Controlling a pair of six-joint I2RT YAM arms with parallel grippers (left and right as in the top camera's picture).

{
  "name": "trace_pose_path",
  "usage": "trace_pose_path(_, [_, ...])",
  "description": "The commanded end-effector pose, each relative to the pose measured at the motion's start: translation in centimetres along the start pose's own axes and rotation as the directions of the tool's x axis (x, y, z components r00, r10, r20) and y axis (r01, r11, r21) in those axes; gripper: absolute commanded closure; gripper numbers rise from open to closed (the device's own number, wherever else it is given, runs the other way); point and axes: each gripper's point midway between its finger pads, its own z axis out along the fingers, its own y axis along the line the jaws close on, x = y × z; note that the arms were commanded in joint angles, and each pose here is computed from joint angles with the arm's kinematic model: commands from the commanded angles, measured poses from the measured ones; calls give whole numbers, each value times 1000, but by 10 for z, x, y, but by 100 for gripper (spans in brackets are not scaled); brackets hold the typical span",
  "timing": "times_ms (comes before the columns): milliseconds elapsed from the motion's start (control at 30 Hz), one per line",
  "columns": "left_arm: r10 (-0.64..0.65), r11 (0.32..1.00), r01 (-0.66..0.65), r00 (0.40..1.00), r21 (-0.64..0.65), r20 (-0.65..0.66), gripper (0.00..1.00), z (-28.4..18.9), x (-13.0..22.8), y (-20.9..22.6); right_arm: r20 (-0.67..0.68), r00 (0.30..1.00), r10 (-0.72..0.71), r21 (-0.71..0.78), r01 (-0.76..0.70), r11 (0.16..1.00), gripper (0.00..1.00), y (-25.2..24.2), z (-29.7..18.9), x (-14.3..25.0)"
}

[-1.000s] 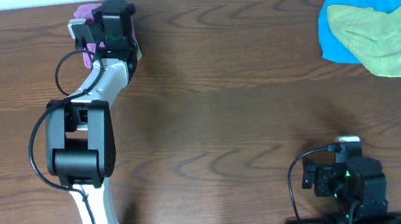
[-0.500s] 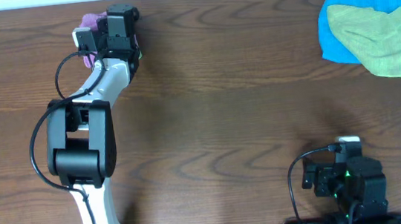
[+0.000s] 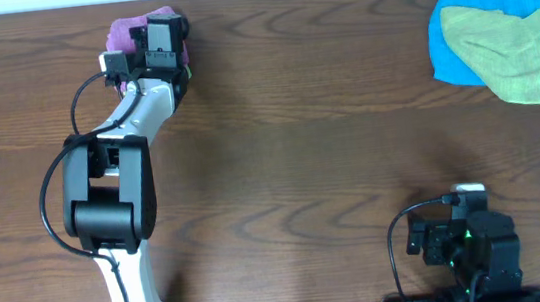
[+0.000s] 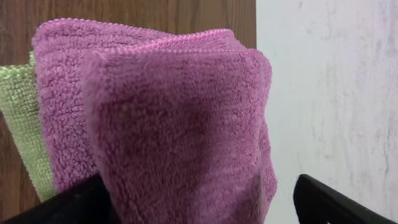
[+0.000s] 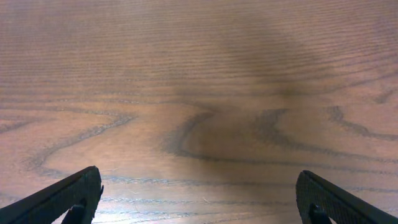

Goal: Fold the cloth
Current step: 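Lower and press the pink cloth onto the stack with the left gripper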

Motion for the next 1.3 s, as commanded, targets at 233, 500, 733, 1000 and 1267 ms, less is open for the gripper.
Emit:
trace_pose_path(233, [1, 1000, -1, 998, -3, -67, 5, -45, -11, -29, 5, 1000, -7, 13, 7, 1000, 1, -3, 0, 0])
trace_pose_path(500, [13, 991, 6, 990, 136, -140, 5, -114, -24, -86, 5, 1000, -7, 13, 7, 1000, 1, -3, 0, 0])
trace_pose_path(733, [-14, 970, 22, 999, 240, -33, 5, -60, -40, -100, 5, 1000, -7, 13, 7, 1000, 1, -3, 0, 0])
trace_pose_path(1000, [-57, 922, 48, 998, 383, 10, 5, 23, -30, -88, 5, 1000, -7, 13, 7, 1000, 1, -3, 0, 0])
trace_pose_path(1267, [-27, 946, 21, 1000, 323, 12, 5, 38, -27, -66, 5, 1000, -7, 13, 7, 1000, 1, -3, 0, 0])
